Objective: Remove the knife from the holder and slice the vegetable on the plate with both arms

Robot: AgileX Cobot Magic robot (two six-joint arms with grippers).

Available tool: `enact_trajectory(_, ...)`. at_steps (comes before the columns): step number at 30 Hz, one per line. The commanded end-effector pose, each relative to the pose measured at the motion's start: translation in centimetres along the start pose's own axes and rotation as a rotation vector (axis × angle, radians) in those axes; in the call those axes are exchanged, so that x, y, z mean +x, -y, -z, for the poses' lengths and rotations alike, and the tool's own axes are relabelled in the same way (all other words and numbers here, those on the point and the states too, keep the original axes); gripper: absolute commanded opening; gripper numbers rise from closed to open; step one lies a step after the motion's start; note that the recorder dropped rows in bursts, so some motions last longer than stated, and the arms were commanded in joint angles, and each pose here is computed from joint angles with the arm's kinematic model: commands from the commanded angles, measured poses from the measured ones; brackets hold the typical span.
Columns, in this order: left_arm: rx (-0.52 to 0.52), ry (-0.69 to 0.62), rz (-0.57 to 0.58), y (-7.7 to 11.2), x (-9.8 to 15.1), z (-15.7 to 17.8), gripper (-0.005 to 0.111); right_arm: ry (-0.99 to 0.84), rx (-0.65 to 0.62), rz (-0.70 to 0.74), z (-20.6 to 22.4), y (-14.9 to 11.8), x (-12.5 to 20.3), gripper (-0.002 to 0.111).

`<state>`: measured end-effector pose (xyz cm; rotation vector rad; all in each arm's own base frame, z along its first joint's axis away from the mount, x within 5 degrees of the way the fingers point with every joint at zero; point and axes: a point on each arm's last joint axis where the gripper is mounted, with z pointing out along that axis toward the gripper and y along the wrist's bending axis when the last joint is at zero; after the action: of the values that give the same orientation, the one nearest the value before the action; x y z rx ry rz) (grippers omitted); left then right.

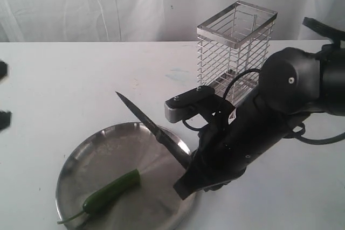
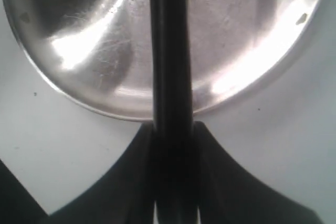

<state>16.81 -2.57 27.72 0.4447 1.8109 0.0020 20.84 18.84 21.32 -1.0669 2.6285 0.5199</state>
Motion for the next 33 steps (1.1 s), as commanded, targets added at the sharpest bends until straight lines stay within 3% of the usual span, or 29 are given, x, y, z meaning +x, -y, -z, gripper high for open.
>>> enact_trajectory(1, 0.107, -0.214, 0.122, 1.1, 3.4, -3.2, 0.000, -0.003, 0.109, -0.016, 0.1, 0.9, 0.0, 0.000)
enact_trajectory(4, -0.040, -0.283, 0.197, -0.3, 4.2, -4.4, 0.000, -0.001, 0.121, -0.033, 0.1, 1.0, 0.0, 0.000)
enact_trajectory(6, -0.167, -0.303, 0.144, -1.7, 4.1, -4.8, 0.000, -0.001, 0.121, -0.033, 0.1, 1.0, 0.0, 0.000)
enact_trajectory(9, -0.412, -0.393, -0.123, -4.5, 3.9, -4.8, 0.000, -0.001, 0.121, -0.033, 0.1, 1.0, 0.0, 0.000)
enact_trajectory(11, -0.569, -0.547, -0.380, -6.2, 4.5, -4.2, 0.000, 0.004, 0.122, -0.033, 0.1, 1.0, 0.0, 0.000)
enact_trajectory(12, -0.590, -0.669, -0.575, -6.7, 4.9, -3.9, 0.000, 0.004, 0.122, -0.033, 0.1, 1.1, 0.0, 0.000)
enact_trajectory(14, -0.455, -0.987, -0.880, -7.0, 6.2, -2.9, 0.000, 0.004, 0.122, -0.033, 0.1, 1.1, 0.0, 0.000)
enact_trajectory(16, -0.182, -1.185, -0.903, -5.9, 7.4, -2.2, 0.000, 0.005, 0.119, -0.036, 0.1, 1.0, 0.0, 0.000)
enact_trajectory(18, 0.023, -1.147, -0.695, -3.4, 6.7, -2.5, 0.000, 0.001, 0.119, -0.036, 0.1, 1.0, 0.0, 0.000)
enact_trajectory(23, 0.316, -0.897, -0.128, 1.3, 0.1, -4.1, 0.000, -0.006, 0.117, -0.037, 0.1, 1.0, 0.1, 0.000)
enact_trajectory(26, 0.600, -0.859, -0.050, 3.4, -1.4, -3.7, 0.000, -0.006, 0.115, -0.039, 0.1, 1.0, 0.1, 0.000)
enact_trajectory(28, 0.735, -0.837, -0.072, 4.3, -1.5, -3.3, 0.000, -0.006, 0.115, -0.039, 0.1, 1.0, 0.1, 0.000)
enact_trajectory(30, 0.801, -0.828, -0.085, 4.7, -1.1, -3.1, 0.003, -0.006, 0.115, -0.039, 0.1, 1.0, 0.1, 0.000)
enact_trajectory(33, 0.845, -0.818, -0.090, 5.3, 0.0, -3.0, 0.020, -0.006, 0.115, -0.039, 0.1, 1.0, 0.1, 0.000)
